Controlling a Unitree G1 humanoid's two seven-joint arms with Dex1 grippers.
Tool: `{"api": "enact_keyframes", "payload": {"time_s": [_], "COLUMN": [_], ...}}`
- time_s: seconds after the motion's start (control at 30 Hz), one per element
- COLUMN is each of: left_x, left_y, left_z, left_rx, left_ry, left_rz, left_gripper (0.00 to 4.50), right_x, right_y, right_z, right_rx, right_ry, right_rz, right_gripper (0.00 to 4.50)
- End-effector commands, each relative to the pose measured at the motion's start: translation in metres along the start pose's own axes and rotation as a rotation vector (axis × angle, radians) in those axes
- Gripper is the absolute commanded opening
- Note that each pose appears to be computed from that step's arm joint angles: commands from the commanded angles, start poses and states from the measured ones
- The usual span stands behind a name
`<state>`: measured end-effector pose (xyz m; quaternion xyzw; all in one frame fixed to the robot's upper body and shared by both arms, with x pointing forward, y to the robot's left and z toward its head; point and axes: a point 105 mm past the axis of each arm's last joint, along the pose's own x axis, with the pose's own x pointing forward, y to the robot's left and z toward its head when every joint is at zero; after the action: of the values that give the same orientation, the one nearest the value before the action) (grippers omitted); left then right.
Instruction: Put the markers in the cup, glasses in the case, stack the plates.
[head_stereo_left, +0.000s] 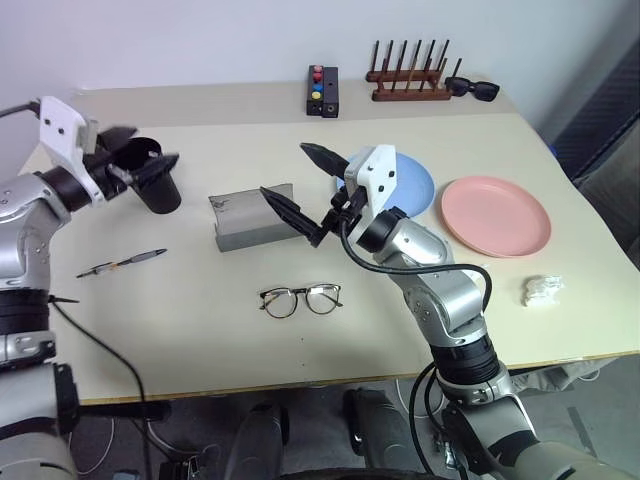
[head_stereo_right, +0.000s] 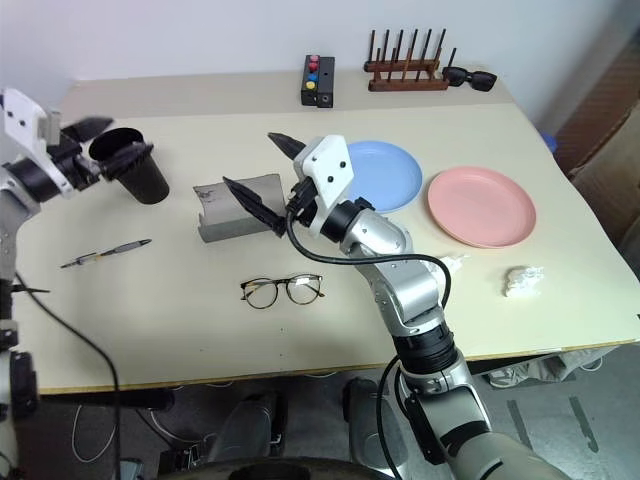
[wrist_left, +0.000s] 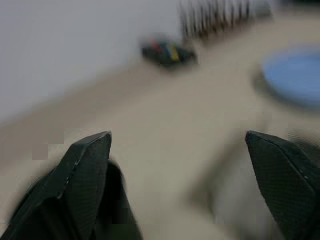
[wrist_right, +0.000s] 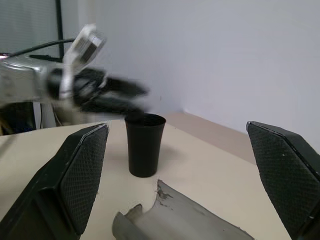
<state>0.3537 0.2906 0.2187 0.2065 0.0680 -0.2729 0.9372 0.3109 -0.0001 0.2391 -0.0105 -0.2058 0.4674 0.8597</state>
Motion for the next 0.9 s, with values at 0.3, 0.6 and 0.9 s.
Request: {"api": "enact_keyframes", "payload": {"time_s": [0.3,0.6,0.9], "left_x": [-0.023,-0.015,-0.013], "left_y": [-0.006,0.006,0.000], "left_z": [-0.072,-0.095,-0.109], "left_rx": [0.082,0.139,0.135], "left_ry": [0.522,0.668,0.726], "left_rz": [-0.206,-0.297,-0.368], "left_gripper": [4.47,4.47,2.67], "right_x": [0.002,-0.006,-0.007], "right_y": [0.007,0.030,0.029], "right_z": [0.012,0.008,0.009], "right_rx": [0.005,0.043,0.042], "right_ry": [-0.051,-0.011,-0.009], "right_rz": [0.035,0.180,0.173], "right_gripper": [4.50,4.50,4.50]}}
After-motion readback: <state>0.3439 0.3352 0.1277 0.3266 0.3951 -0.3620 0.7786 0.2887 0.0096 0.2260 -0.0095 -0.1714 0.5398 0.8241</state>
